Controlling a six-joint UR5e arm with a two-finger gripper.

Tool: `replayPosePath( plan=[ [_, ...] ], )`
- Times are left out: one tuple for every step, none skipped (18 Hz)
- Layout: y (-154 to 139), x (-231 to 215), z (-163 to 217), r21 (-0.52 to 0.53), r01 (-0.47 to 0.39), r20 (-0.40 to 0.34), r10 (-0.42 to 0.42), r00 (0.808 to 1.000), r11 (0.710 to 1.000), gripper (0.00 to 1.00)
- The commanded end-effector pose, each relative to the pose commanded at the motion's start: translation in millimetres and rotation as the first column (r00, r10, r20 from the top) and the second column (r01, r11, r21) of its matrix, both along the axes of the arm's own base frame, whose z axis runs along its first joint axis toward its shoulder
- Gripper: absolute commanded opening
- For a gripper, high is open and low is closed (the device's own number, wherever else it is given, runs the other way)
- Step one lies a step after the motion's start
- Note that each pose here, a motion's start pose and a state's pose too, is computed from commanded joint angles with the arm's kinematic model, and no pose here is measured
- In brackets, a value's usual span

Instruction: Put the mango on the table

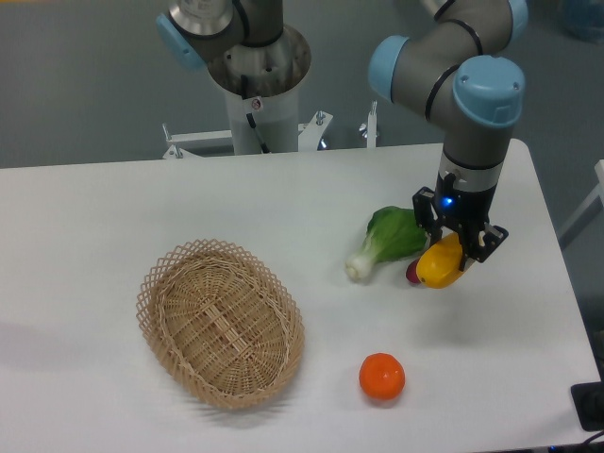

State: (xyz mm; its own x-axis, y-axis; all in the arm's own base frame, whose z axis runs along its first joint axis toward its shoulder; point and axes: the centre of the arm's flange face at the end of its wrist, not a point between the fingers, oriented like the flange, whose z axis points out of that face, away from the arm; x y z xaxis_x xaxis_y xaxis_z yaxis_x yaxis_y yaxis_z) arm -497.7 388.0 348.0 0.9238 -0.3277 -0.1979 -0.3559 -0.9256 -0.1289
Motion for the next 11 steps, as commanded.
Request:
replayPosePath(
  plan=[
    [0.8,0.4,-1.3,0.001,-0.003,0.001,0.003,1.000,1.000,0.46],
    [1.9,0.5,-1.5,0.002,-0.010,0.003,0.010,1.000,1.000,0.46],
    [2.3,-0.4,0.7,0.005,-0.021,0.001,0.021,1.000,1.000,0.46],
    [2.4,-0.7,1.4,0.007,-0.024,0.000,0.024,1.000,1.000,0.46],
    [2.0,0.1,-0.8,0.005,-0.024,0.004,0.024,1.000,1.000,0.46],
    [1.8,0.3,-1.3,0.003,-0.024,0.003,0.024,1.000,1.000,0.46],
    [2.0,-0.3,-1.6,0.003,-0.024,0.003,0.024,1.000,1.000,0.46],
    [2.3,-0.8,-1.8,0.003,-0.026,0.004,0.026,1.000,1.000,0.46],
    [2.7,-1.6,-2.9,0.003,-0.026,0.005,0.026,1.000,1.000,0.46],
    [4.4,-1.0,-3.1,0.003,-0.023,0.005,0.023,1.000,1.000,0.46],
    [7.8,0.7,-3.1,0.004,-0.018,0.004,0.018,1.000,1.000,0.46]
  ],
)
